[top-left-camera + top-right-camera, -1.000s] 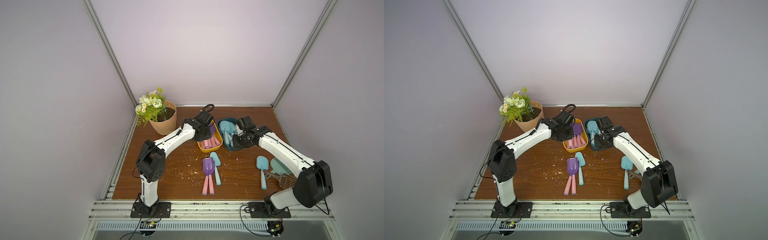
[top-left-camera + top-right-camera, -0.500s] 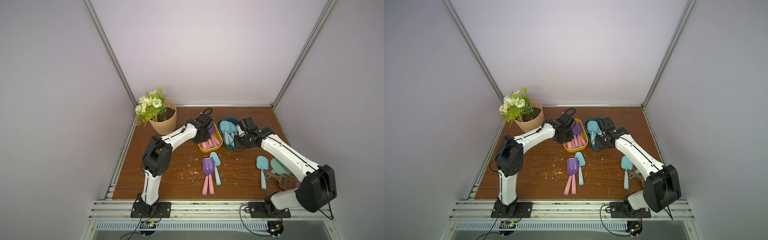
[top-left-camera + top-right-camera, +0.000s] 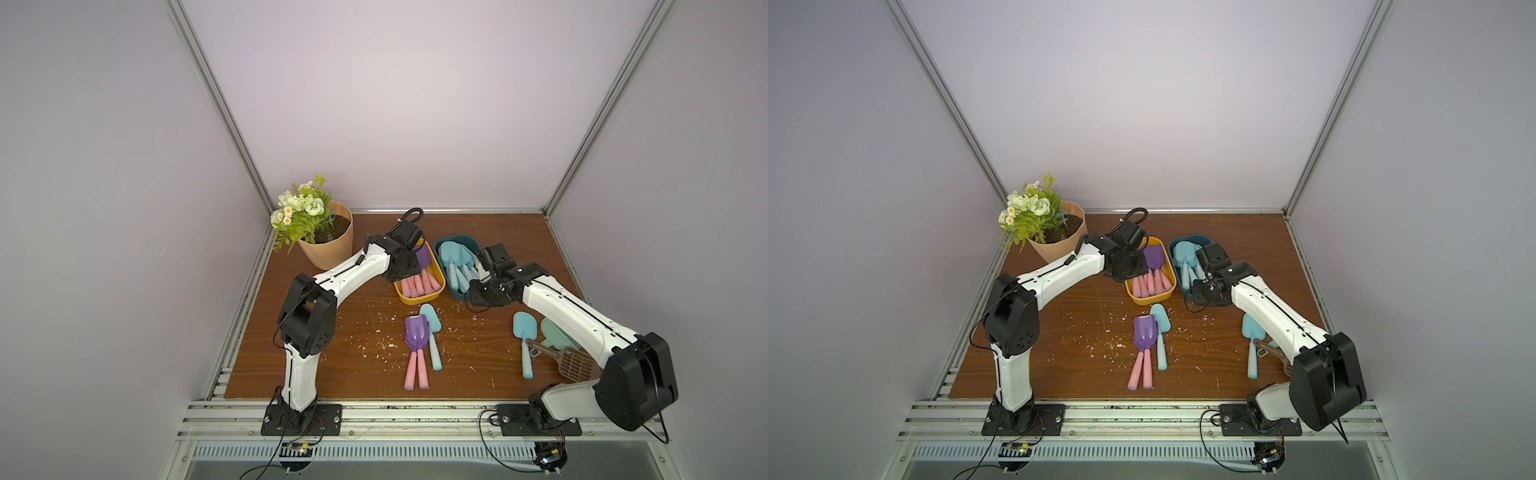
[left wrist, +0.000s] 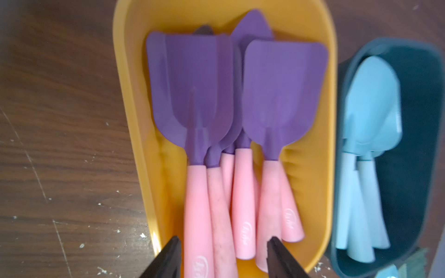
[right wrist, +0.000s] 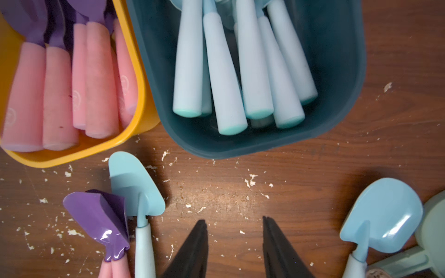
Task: Sort the small shovels by color and place them into the storage box
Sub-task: Place the shovel in the storage box, then pick up the shovel from the center of the board.
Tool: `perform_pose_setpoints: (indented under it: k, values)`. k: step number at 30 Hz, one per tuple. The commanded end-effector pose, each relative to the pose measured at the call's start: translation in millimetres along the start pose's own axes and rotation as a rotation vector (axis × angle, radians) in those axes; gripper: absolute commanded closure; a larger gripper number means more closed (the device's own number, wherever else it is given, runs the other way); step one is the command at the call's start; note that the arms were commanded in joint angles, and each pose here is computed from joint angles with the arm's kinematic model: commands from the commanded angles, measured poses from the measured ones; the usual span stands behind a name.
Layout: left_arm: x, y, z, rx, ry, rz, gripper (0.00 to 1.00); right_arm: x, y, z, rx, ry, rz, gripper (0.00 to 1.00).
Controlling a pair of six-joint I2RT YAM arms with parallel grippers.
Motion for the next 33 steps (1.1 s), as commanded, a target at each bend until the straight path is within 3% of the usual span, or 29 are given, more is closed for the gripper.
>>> perform_pose_setpoints:
  k: [1, 9, 18, 29, 33]
  values:
    - [-7.1, -19.0, -44.2, 0.052, -0.092, 0.048, 0.4, 24.5, 16.9, -2.7, -0.132, 0.06, 0.008, 0.59]
    - [24.2, 15.7, -46.9, 0.003, -0.097, 0.036, 0.39, 92.5, 82.0, -2.2, -0.249, 0.185, -0.215, 0.56]
    - [46.0, 56.1, -38.9, -0.028, -0.042, -0.039, 0.39, 113.6, 127.1, 15.2, -0.289, 0.245, -0.292, 0.53]
    - [41.5, 79.5, -57.2, -0.028, -0.078, -0.073, 0.39, 133.8, 131.6, 50.3, -0.23, 0.311, -0.32, 0.53]
    - [42.4, 78.6, -57.9, -0.02, -0.072, -0.072, 0.39, 140.1, 115.1, 55.2, -0.159, 0.314, -0.304, 0.62]
Point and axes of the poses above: each gripper's point midway between its finger pads, its own z axis out along the fingers, its own y axis along the line the jaws close on, x = y × z, the point moved 2 cm from there along -z, back along the fingers
